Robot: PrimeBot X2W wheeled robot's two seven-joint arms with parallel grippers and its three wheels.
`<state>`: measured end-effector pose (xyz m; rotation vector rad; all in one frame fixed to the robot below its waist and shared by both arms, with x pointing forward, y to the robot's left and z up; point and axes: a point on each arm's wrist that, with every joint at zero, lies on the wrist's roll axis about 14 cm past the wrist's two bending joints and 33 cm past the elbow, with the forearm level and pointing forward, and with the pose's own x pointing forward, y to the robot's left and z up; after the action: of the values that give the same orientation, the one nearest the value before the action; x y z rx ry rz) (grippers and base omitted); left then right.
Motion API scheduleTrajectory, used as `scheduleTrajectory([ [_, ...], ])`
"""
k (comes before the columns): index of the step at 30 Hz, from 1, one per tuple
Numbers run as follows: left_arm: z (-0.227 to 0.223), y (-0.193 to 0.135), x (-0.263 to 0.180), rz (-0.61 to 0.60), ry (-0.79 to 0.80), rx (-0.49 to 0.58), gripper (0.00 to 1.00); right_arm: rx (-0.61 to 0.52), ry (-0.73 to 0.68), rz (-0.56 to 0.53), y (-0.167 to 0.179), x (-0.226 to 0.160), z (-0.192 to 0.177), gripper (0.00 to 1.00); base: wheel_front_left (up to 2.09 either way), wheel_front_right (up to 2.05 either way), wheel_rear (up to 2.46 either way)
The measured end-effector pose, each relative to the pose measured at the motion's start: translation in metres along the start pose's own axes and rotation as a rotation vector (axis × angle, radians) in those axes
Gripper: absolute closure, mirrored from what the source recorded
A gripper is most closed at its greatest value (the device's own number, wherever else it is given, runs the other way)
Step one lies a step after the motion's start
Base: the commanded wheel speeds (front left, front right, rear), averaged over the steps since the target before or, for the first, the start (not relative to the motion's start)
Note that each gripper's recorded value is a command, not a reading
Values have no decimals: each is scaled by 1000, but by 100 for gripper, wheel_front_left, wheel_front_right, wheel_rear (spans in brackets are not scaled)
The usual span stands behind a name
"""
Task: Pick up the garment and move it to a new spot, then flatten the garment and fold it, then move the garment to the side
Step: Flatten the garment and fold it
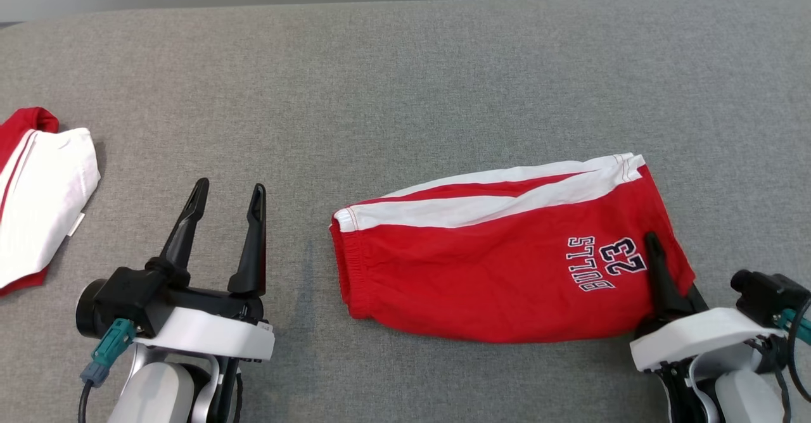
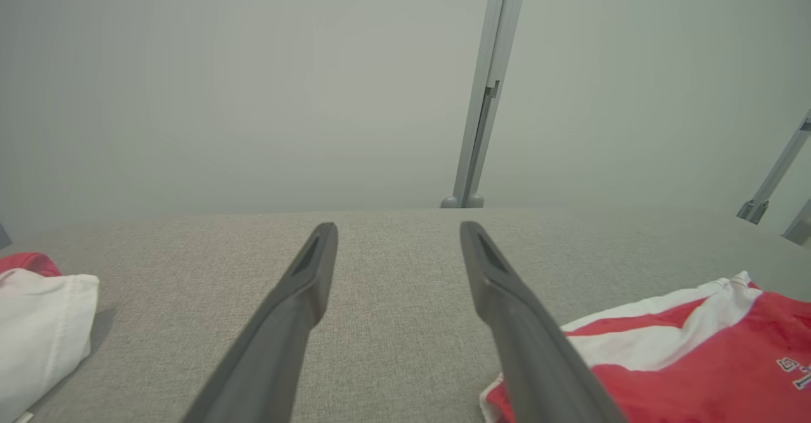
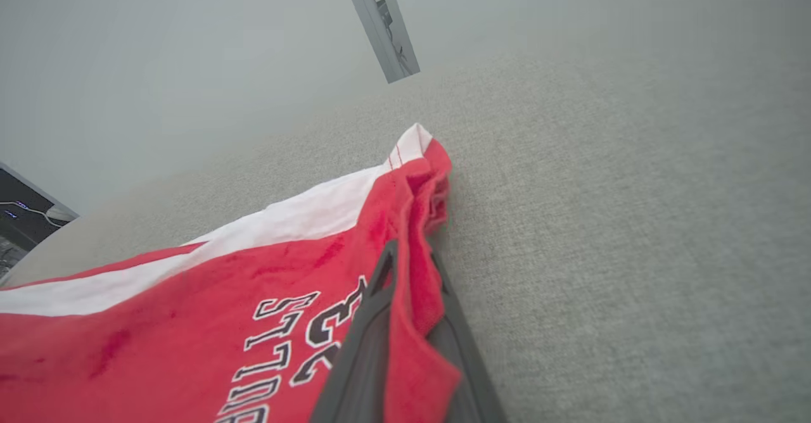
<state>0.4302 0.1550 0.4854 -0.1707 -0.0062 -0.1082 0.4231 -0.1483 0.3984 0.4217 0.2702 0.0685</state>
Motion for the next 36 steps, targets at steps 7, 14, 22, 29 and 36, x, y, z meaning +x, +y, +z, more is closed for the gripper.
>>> scheduleTrajectory([
  [7, 5, 2, -4, 9, -12, -1, 0, -42, -51, 181, 62, 12, 29, 100, 0, 0, 0],
  [14, 10, 6, -10, 32, -23, -8, 0, -21, -61, 446, 153, 10, 39, 100, 0, 0, 0],
  [22, 15, 17, -19, 71, -38, -7, 0, 42, 57, 662, 223, -6, 4, 100, 0, 0, 0],
  [29, 11, 25, -24, 99, -24, -4, 0, 56, 185, 736, 245, -15, -38, 100, 0, 0, 0],
  [36, 7, 23, -23, 97, -16, -12, 0, 8, 183, 777, 252, -19, -45, 0, 0, 0, 0],
])
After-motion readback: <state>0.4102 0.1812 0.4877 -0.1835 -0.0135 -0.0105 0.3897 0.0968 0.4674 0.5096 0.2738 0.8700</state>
